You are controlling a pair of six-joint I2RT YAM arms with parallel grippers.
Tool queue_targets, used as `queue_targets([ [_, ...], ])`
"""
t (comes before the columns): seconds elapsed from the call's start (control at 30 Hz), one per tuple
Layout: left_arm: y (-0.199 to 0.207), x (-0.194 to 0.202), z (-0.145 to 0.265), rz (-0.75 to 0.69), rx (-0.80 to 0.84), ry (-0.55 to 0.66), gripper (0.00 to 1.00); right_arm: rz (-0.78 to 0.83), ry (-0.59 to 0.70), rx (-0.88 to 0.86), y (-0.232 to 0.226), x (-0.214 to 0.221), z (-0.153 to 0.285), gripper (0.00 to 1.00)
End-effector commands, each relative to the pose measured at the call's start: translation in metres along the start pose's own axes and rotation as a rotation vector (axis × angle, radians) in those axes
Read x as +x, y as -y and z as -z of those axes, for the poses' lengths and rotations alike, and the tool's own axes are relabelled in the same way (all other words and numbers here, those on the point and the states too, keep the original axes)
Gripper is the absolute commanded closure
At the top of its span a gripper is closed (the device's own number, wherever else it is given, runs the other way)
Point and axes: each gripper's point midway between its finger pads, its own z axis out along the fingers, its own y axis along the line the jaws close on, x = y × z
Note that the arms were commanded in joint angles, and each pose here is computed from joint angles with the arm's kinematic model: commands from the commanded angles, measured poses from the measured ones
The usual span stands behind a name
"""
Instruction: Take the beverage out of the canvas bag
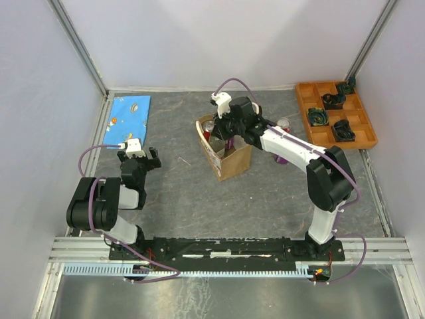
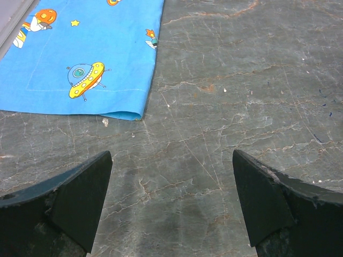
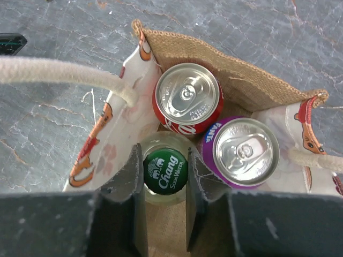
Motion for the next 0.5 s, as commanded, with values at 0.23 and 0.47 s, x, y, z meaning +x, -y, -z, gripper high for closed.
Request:
queue_targets([
  [0.23,-0.001,-0.020,-0.005,-0.037,-0.005,0.063,0.01,-0.019,0.100,0.010,-0.002,-0.044,0.007,1.00],
  [0.47,0.000,-0.020,-0.005,-0.037,-0.004,0.063,0.01,-0.018,0.250,-0.037,-0.017,-0.110,0.042,1.00],
])
